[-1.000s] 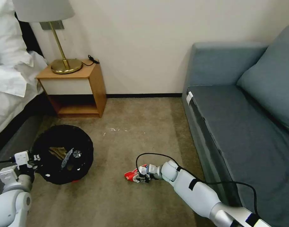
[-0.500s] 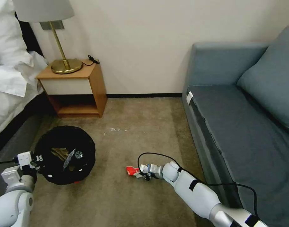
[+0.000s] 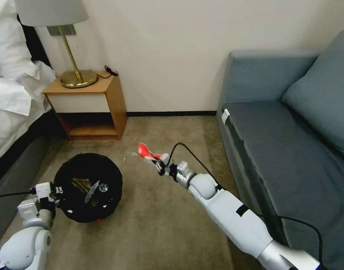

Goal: Pick up the trash bin, then pick up the garbage on the floor and place it into the trash bin.

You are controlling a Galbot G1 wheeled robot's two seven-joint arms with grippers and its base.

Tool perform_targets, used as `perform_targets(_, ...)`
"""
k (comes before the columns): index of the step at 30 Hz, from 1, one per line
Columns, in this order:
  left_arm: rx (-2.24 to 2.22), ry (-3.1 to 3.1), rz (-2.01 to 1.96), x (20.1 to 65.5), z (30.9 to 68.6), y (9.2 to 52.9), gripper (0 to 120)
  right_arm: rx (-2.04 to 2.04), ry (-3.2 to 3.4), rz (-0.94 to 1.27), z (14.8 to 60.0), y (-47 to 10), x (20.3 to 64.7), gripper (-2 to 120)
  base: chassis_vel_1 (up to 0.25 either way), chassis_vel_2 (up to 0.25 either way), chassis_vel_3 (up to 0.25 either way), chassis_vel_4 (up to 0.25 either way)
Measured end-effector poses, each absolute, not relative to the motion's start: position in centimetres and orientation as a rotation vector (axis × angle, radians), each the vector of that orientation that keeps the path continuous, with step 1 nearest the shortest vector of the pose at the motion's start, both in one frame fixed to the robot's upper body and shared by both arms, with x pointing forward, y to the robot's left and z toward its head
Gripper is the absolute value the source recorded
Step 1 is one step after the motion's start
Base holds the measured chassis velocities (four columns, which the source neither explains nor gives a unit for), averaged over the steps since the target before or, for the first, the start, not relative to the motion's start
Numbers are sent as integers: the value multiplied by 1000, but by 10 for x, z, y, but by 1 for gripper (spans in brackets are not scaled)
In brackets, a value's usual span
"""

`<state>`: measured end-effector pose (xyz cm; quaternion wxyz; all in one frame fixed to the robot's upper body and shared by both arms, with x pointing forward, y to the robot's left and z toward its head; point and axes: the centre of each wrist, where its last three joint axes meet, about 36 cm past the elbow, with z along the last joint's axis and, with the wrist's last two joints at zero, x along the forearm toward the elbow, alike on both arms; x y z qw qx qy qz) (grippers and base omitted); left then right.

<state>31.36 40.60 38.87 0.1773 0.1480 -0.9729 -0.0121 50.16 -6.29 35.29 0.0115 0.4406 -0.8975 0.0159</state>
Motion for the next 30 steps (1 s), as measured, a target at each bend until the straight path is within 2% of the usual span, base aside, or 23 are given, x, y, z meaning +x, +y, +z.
perform_targets(2, 404, -2757, -28, 313, 389, 400, 4, 1465, -2801, -111, 359, -44, 492, 0, 0, 0, 0, 0)
perform_targets(4, 402, -2758, -27, 313, 389, 399, 4, 1484, -2797, -138, 360, -40, 490, 0, 0, 0, 0, 0)
perform_targets(5, 388, -2762, -24, 313, 390, 395, 4, 1604, -2761, -239, 360, -16, 476, 0, 0, 0, 0, 0)
perform_targets(6, 388, -2762, -24, 313, 390, 395, 4, 1604, -2761, -239, 360, -16, 476, 0, 0, 0, 0, 0)
perform_targets(7, 378, -2767, -28, 311, 392, 391, 4, 1696, -2724, -287, 353, 7, 464, 0, 0, 0, 0, 0)
perform_targets(11, 356, -2780, -25, 308, 397, 383, 4, 1779, -2669, -262, 338, 33, 451, 0, 0, 0, 0, 0)
perform_targets(21, 322, -2789, -29, 302, 402, 369, 4, 1763, -2615, -177, 322, 41, 437, 1, 0, 0, 0, 0)
perform_targets(23, 320, -2791, -32, 301, 403, 368, 4, 1736, -2584, -175, 324, 39, 433, 10, 0, 0, 0, 0)
perform_targets(24, 320, -2791, -32, 301, 403, 368, 4, 1736, -2584, -175, 324, 39, 433, 10, 0, 0, 0, 0)
perform_targets(25, 319, -2793, -33, 301, 404, 368, 4, 1719, -2559, -181, 326, 37, 429, 17, 0, 0, 0, 0)
perform_targets(26, 319, -2793, -34, 301, 404, 368, 4, 1718, -2556, -182, 326, 37, 429, 17, 0, 0, 0, 0)
perform_targets(27, 319, -2794, -35, 301, 404, 368, 4, 1706, -2539, -191, 330, 35, 427, 25, 0, 0, 0, 0)
perform_targets(30, 318, -2793, -35, 301, 404, 368, 4, 1705, -2532, -195, 332, 35, 426, 32, 0, 0, 0, 0)
